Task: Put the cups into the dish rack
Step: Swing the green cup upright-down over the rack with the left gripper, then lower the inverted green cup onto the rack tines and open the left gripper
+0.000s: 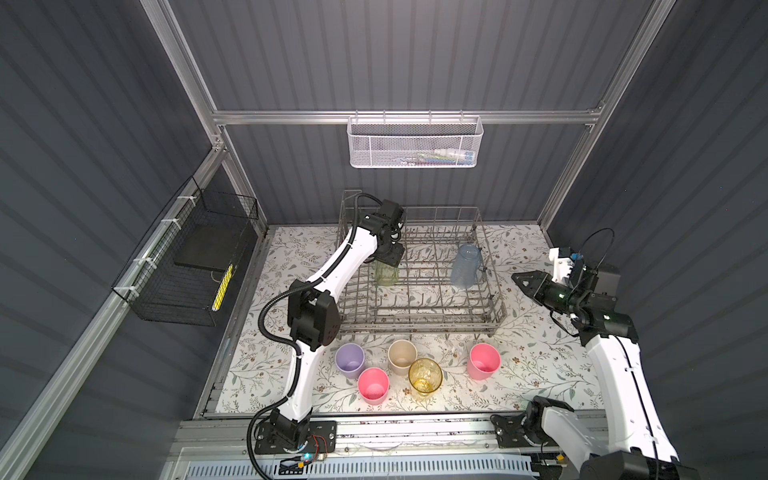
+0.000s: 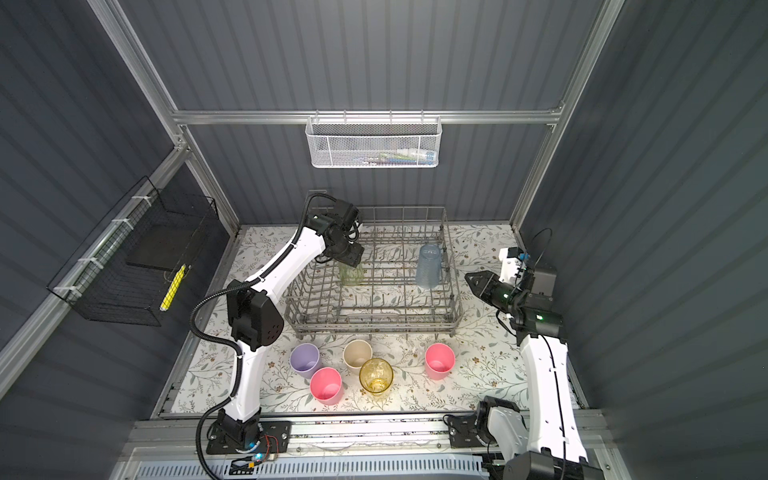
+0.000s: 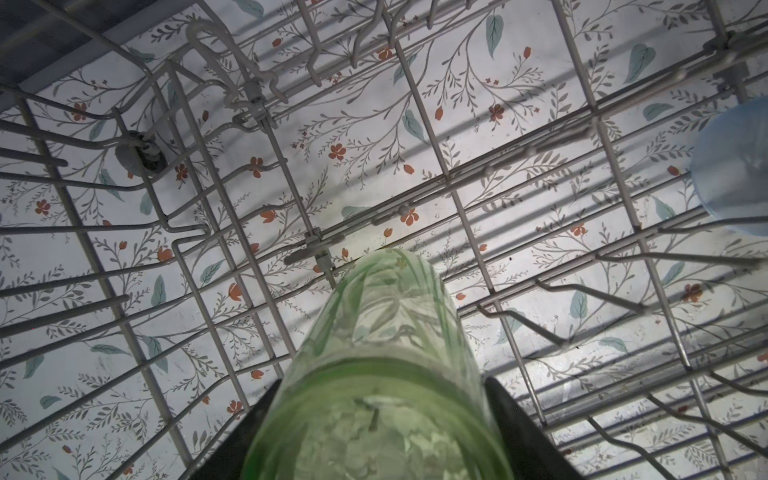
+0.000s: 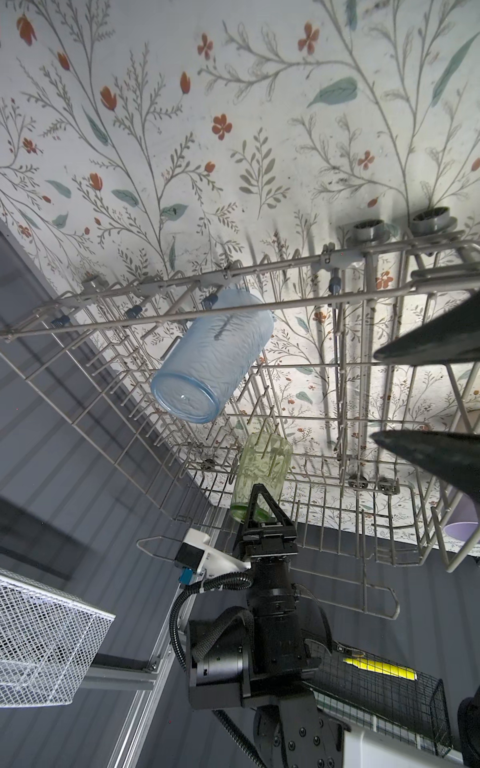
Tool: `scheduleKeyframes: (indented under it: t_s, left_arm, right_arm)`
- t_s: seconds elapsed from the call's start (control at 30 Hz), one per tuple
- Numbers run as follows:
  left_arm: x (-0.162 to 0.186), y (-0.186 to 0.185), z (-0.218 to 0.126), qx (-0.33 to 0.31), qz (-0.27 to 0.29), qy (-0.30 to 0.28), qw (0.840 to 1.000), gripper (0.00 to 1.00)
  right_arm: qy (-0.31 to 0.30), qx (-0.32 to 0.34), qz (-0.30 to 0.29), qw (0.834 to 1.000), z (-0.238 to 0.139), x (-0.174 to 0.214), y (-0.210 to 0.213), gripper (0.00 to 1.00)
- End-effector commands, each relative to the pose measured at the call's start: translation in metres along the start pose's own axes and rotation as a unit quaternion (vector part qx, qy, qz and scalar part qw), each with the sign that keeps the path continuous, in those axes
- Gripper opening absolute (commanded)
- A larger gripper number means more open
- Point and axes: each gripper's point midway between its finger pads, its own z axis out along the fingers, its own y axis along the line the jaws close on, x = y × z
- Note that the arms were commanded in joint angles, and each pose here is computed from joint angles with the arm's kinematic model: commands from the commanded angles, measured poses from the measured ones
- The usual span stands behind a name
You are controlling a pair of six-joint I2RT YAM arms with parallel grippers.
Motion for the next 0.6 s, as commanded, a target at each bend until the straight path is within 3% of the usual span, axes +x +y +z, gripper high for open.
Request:
scheduleKeyframes:
  t_s: [0.0,0.13,0.37,0.57]
  left_arm:
    - [-0.006,0.003,-0.004,-0.005,0.009,-0.007,1.000,0.50]
    - [-0.004,0.002,0.003,-0.005,0.009,0.001,1.000,0.54]
    - [-0.006,0.004,-0.008,-0.006,0.005,-0.012,1.000,0.80]
    - [-0.014,0.005,-0.026,-0.004,0.001,-0.035,0.999,0.87]
  right_arm:
    - [0.002,-0.007,-0.006,1.000,0.002,0.002,-0.001,0.29]
    - [0.002,-0.009,-0.005,1.000,0.001,0.001,0.001,0.29]
    - [0.003,-0.014,-0.004,1.000,0.000,0.002,0.004,0.30]
    - [0.002,-0.016,-0.004,1.000,-0.001,0.001,0.005,0.34]
